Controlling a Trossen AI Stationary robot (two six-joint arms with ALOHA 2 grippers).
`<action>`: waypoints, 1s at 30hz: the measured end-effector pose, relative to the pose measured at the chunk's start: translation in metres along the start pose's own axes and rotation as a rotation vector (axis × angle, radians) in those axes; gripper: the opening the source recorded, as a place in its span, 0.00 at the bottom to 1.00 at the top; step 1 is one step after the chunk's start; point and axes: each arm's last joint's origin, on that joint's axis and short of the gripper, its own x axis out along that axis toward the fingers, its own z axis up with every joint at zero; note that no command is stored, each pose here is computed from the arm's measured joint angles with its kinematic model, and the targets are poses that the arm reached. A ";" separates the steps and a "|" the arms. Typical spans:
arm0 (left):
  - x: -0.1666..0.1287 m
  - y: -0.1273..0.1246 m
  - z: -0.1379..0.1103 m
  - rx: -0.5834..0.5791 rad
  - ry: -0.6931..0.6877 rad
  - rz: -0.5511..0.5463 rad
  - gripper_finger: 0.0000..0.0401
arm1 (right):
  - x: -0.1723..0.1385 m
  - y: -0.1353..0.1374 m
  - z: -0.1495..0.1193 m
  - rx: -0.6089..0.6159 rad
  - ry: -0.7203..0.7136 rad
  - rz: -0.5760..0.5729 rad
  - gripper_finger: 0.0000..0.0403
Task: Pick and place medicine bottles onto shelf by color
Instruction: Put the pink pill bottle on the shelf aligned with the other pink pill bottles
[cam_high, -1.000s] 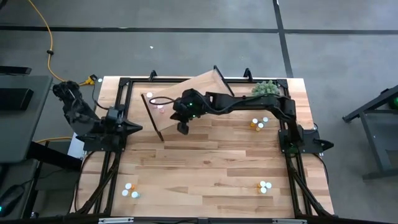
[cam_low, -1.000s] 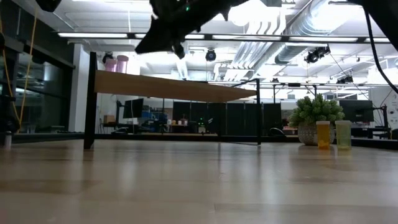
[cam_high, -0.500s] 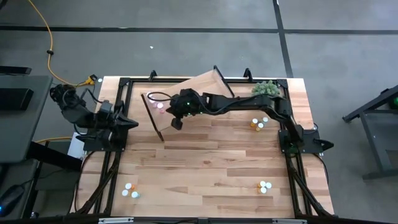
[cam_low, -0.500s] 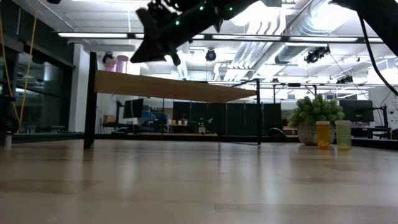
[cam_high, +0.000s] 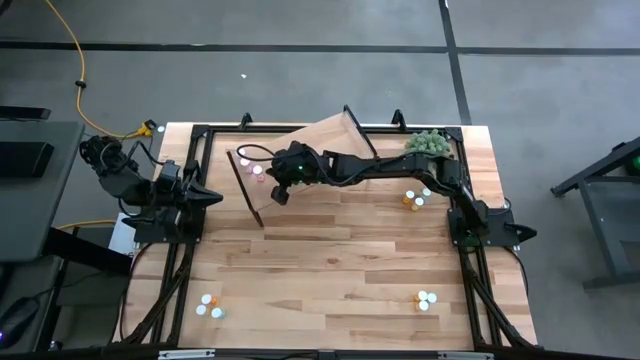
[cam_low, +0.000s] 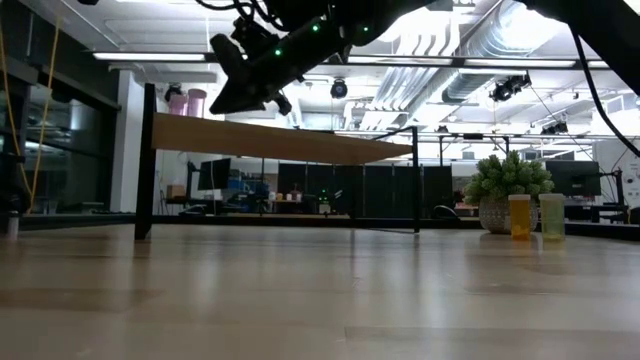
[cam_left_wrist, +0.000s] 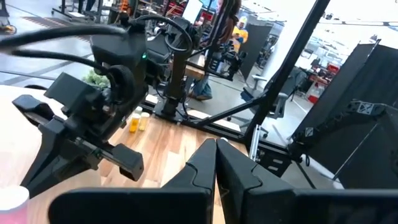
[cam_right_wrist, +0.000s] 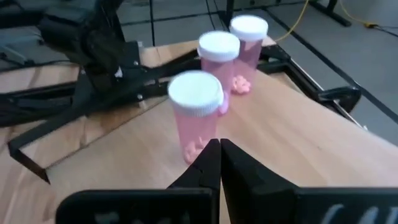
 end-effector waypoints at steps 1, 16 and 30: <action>0.000 0.000 0.000 0.000 0.000 0.001 0.00 | 0.002 0.000 -0.002 0.006 0.001 0.000 0.00; 0.000 0.000 0.000 0.002 -0.001 0.008 0.00 | 0.007 0.002 -0.005 0.043 -0.014 0.042 0.00; 0.000 0.001 0.000 0.004 -0.011 0.036 0.00 | 0.008 0.004 -0.002 0.045 -0.053 0.088 0.00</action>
